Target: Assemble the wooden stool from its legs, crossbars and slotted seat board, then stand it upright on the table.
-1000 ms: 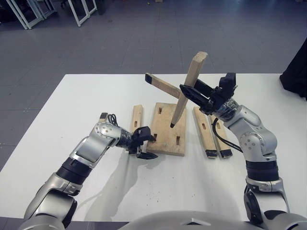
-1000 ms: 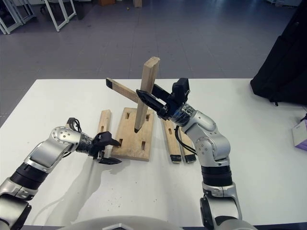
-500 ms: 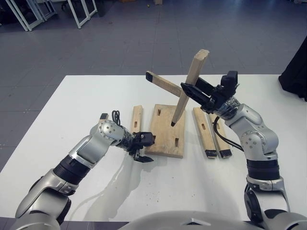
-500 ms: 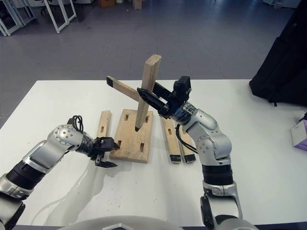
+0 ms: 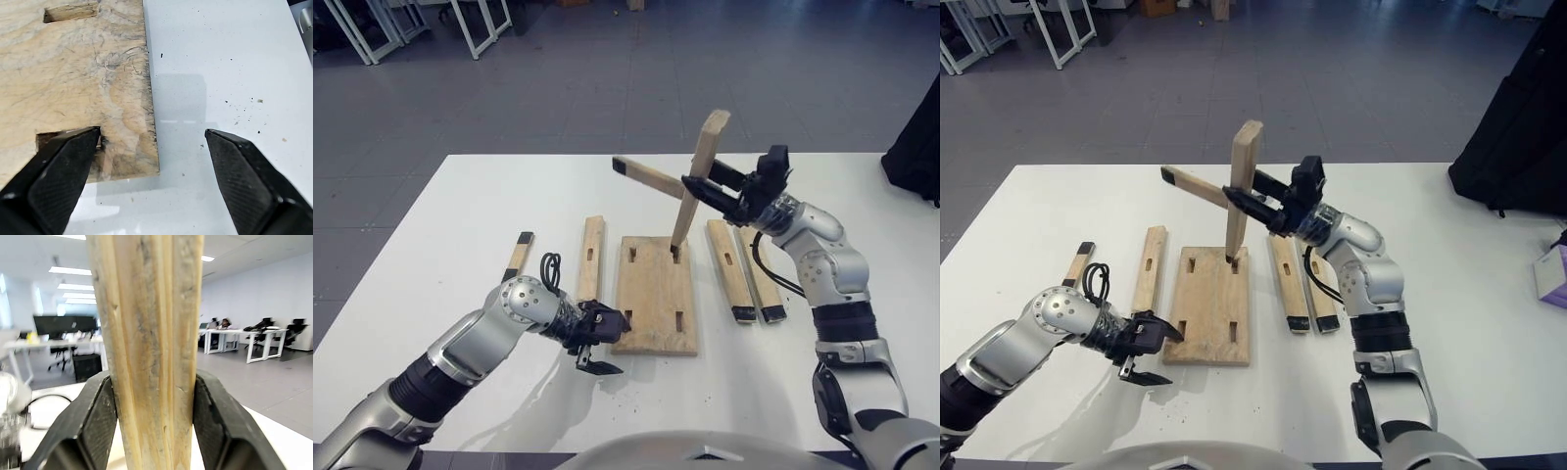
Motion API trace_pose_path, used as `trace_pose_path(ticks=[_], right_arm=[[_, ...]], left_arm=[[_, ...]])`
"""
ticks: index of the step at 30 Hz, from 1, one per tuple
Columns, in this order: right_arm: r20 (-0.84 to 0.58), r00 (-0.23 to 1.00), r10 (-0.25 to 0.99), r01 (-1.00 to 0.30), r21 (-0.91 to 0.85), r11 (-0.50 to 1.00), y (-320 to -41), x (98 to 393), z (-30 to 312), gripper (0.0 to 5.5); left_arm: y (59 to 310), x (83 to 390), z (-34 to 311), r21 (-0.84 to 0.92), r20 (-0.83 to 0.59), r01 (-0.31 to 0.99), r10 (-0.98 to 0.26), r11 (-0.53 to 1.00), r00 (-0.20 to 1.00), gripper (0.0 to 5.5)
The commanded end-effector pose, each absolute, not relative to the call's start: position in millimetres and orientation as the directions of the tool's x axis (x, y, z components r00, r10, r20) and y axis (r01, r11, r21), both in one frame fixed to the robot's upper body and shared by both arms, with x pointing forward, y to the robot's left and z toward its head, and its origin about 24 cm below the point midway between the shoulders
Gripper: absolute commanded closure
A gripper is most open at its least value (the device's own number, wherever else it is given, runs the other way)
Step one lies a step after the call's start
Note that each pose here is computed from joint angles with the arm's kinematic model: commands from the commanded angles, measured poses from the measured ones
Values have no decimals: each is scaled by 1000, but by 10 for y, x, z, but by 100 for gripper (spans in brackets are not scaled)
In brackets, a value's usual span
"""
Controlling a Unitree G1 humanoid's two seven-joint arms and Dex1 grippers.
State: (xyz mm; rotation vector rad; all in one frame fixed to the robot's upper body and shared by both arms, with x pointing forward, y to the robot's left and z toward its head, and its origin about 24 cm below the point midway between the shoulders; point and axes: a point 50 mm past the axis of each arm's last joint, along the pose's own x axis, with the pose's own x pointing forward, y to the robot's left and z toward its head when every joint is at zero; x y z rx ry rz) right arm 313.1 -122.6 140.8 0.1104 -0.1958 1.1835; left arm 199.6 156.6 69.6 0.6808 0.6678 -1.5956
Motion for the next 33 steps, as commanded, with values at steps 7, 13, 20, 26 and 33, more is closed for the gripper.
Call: trace_pose_path(ticks=[7,13,20,26,33], right_arm=[[-37,189,981,-977,-109,184,-1341,3033,949,347],[-3,188,982,-981,43,188,-1515,3099,1017,347],[-62,231,971,-960,147,238,-1636,3116,883,348],[-211,138,968,-958,218,185,-1688,3056,693,348],[-329,-33,944,-959,275,63,-1684,3089,794,348]], left_arm=[[1803,1900,495,-173,-793,984,-587,-44,-165,155],[1775,1889,496,-161,-789,986,-596,-37,-152,155],[1705,1792,511,-174,-755,984,-634,-51,-166,155],[1597,1665,567,-238,-675,967,-701,-86,-228,155],[1606,1660,468,-234,-703,970,-678,-62,-213,155]])
